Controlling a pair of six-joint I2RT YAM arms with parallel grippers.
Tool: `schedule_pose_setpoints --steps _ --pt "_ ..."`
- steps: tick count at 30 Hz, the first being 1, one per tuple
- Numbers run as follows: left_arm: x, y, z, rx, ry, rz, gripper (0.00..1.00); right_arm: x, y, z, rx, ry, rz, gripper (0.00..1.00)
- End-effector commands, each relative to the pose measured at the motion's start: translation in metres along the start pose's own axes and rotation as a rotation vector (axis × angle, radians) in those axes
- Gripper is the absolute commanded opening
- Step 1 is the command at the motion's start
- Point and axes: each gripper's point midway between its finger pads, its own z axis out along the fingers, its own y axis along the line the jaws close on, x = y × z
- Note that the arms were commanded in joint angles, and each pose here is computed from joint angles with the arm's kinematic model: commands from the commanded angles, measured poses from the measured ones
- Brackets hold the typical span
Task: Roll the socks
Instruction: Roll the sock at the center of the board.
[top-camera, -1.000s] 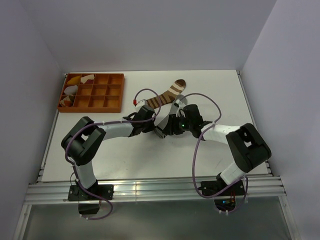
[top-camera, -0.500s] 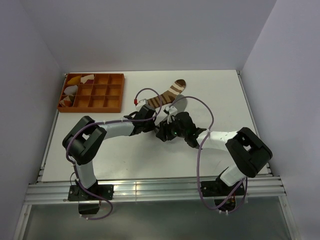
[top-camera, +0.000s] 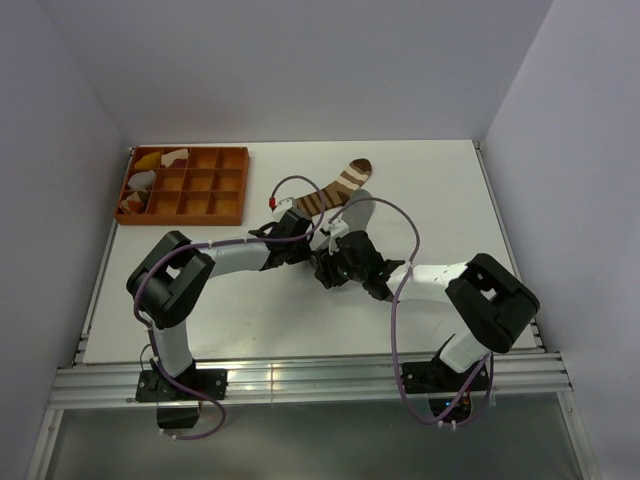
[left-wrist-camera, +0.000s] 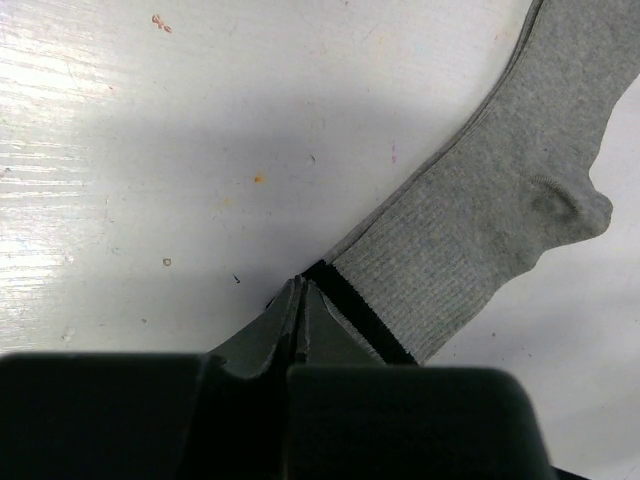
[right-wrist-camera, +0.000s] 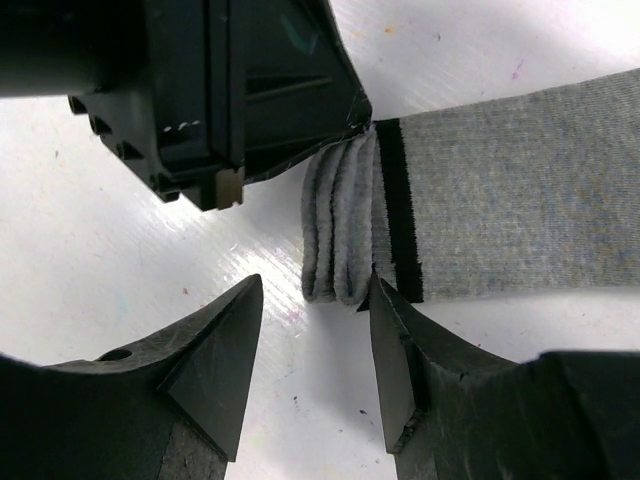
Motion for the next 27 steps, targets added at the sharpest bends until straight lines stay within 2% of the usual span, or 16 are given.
schedule_pose_setpoints --steps 1,9,12,15,19,23,26,27 --pt "0.017 0.012 0.003 -0.047 0.06 0.043 0.02 -0.016 0.002 0.004 0.023 -0.039 -0.045 0.54" --pt "0.018 0.012 0.002 -0.044 0.062 0.039 0.01 -0.009 0.001 0.015 0.052 0.004 -0.047 0.47" --pt "0.018 0.012 0.003 -0.046 0.062 0.035 0.01 -0.009 -0.001 0.016 0.064 0.006 -0.038 0.37" --pt "0.019 0.011 0.003 -0.041 0.063 0.034 0.01 -0.007 -0.001 0.017 0.066 0.017 -0.032 0.19" --pt "0.016 0.011 0.0 -0.042 0.054 0.032 0.01 -0.006 -0.001 0.018 0.055 0.03 -0.005 0.02" --pt "0.008 0.009 -0.006 -0.034 0.02 0.015 0.05 -0.006 -0.001 0.015 -0.03 0.053 0.145 0.0" --pt "0.0 0.004 -0.013 -0.005 -0.013 -0.005 0.12 -0.004 -0.009 0.013 -0.097 0.082 0.283 0.0" --pt "-0.005 0.001 -0.015 0.008 -0.03 -0.014 0.17 -0.002 -0.011 0.013 -0.115 0.091 0.313 0.0"
